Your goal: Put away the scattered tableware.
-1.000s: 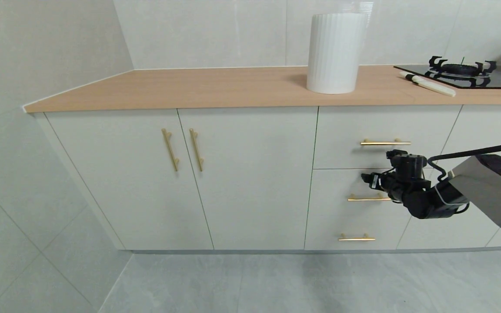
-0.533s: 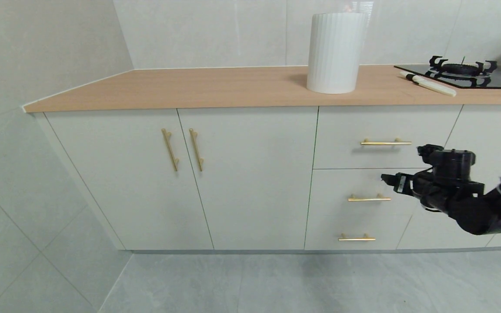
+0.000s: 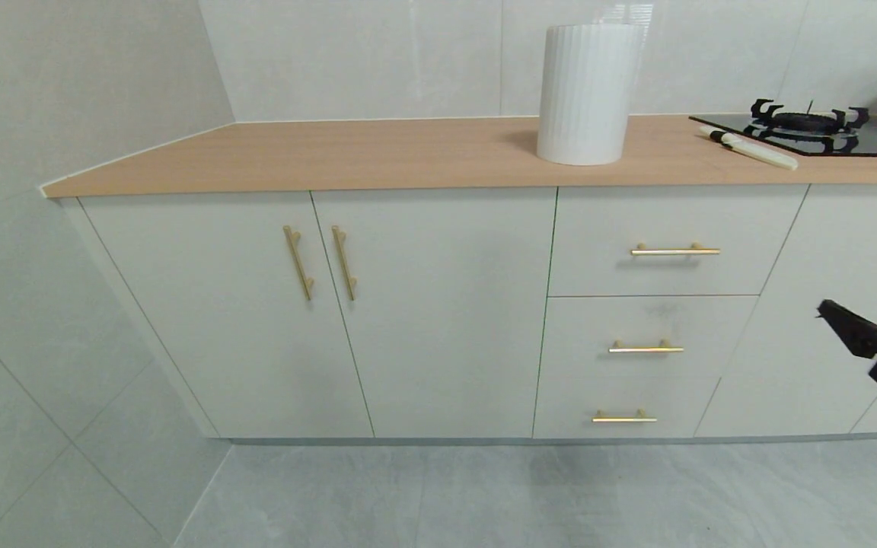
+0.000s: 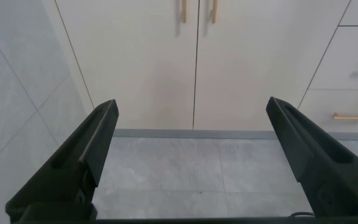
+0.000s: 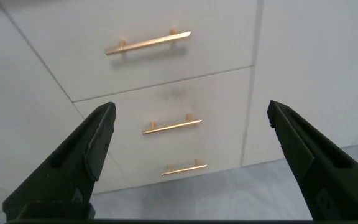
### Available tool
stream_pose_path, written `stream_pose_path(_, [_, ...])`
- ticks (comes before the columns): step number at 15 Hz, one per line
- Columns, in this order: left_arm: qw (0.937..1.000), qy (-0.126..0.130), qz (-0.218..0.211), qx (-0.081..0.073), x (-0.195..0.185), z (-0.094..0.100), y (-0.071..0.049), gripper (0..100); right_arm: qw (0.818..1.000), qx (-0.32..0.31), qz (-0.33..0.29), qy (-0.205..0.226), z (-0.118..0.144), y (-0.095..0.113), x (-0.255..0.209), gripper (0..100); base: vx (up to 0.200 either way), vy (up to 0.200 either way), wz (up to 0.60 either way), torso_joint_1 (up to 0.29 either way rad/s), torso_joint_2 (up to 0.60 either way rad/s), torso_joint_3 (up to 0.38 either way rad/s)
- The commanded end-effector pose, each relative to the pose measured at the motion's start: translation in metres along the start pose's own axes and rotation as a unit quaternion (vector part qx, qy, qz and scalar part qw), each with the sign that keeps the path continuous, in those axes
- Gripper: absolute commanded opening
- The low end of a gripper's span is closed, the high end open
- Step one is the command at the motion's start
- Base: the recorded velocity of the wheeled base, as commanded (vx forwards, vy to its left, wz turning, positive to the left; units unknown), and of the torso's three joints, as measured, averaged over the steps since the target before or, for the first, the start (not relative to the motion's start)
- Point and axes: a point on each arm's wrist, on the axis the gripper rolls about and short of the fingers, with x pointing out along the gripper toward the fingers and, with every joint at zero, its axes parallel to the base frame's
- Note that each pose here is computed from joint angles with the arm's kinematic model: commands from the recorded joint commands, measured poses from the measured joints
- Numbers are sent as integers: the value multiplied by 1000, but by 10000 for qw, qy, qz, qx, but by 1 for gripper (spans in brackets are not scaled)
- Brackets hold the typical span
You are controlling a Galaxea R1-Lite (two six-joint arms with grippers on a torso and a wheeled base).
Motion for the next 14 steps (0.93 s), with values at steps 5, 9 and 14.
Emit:
stream_pose_path(5, [10000, 0, 3, -1, 0, 0, 0, 100, 9969, -615, -165, -461, -33, -31, -155, 100, 0, 0, 0, 0, 0, 0])
stream_pose_path(9, [10000, 0, 3, -1, 0, 0, 0, 100, 9933, -987, 65, -603, -51, -37, -182, 100, 0, 0, 0, 0, 0, 0])
stream_pose_path(14, [10000, 0, 3, -1, 0, 0, 0, 100, 9904, -1234, 375, -502, -74, -39, -188, 100, 0, 0, 0, 0, 0, 0])
